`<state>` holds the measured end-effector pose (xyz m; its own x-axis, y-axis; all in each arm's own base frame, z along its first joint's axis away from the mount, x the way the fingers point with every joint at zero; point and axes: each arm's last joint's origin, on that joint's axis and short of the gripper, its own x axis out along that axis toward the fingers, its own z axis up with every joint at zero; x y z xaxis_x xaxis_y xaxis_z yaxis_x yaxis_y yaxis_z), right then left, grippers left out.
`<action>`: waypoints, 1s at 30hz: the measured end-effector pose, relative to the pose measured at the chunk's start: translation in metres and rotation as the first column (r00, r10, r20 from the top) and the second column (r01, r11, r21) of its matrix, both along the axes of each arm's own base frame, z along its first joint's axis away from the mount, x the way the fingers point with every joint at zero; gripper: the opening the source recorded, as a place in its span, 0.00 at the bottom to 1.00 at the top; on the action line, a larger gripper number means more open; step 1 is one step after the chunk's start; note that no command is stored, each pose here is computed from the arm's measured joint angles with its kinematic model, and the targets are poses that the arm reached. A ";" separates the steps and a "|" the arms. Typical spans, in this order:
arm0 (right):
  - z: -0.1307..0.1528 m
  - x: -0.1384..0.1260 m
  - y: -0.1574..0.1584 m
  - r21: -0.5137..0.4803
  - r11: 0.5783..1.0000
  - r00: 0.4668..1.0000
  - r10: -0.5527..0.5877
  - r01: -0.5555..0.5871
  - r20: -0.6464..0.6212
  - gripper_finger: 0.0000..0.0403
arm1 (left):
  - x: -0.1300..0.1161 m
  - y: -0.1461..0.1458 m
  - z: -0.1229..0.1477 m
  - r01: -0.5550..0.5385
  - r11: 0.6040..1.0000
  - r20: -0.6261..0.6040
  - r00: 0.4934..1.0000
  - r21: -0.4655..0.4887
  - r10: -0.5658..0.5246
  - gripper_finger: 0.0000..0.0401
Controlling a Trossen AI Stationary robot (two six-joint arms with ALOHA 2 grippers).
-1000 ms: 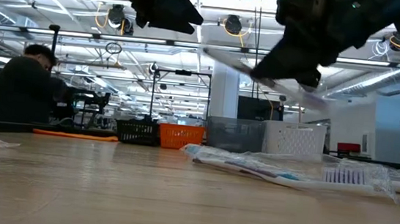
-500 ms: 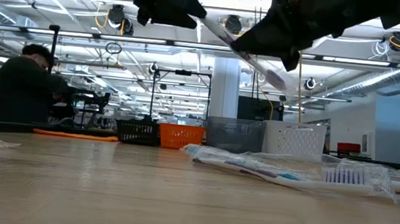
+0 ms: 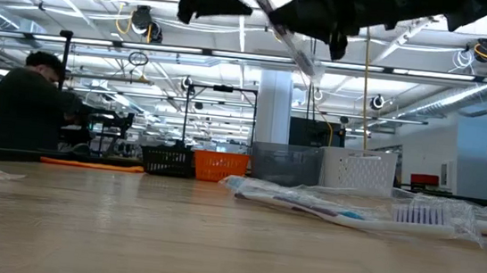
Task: Pick & Place Toothbrushes
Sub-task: Put the purple toothbrush into the black bin
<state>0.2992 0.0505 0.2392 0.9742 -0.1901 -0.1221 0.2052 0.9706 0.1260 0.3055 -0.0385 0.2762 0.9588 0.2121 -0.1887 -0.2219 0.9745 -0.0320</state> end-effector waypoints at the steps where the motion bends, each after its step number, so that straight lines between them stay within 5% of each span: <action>1: 0.001 0.000 -0.001 -0.007 1.000 1.000 -0.002 0.002 0.012 0.01 | 0.001 -0.001 0.003 0.027 1.000 0.030 0.999 -0.001 -0.027 0.57; 13: 0.009 0.002 -0.006 -0.053 0.999 0.997 -0.010 0.014 0.071 0.01 | 0.003 0.000 0.016 0.085 0.996 0.160 0.983 0.019 -0.086 0.56; 18: 0.009 0.002 -0.006 -0.069 0.998 0.997 -0.006 0.011 0.076 0.01 | 0.003 0.000 0.016 0.084 0.996 0.158 0.983 0.034 -0.088 0.40; 25: 0.010 0.002 -0.006 -0.076 0.997 0.997 -0.001 0.007 0.077 0.01 | 0.003 0.000 0.017 0.087 0.995 0.157 0.983 0.054 -0.094 0.07; 30: 0.009 0.002 -0.006 -0.079 0.997 0.998 0.003 0.003 0.069 0.02 | 0.003 0.000 0.017 0.095 0.994 0.156 0.982 0.051 -0.102 0.05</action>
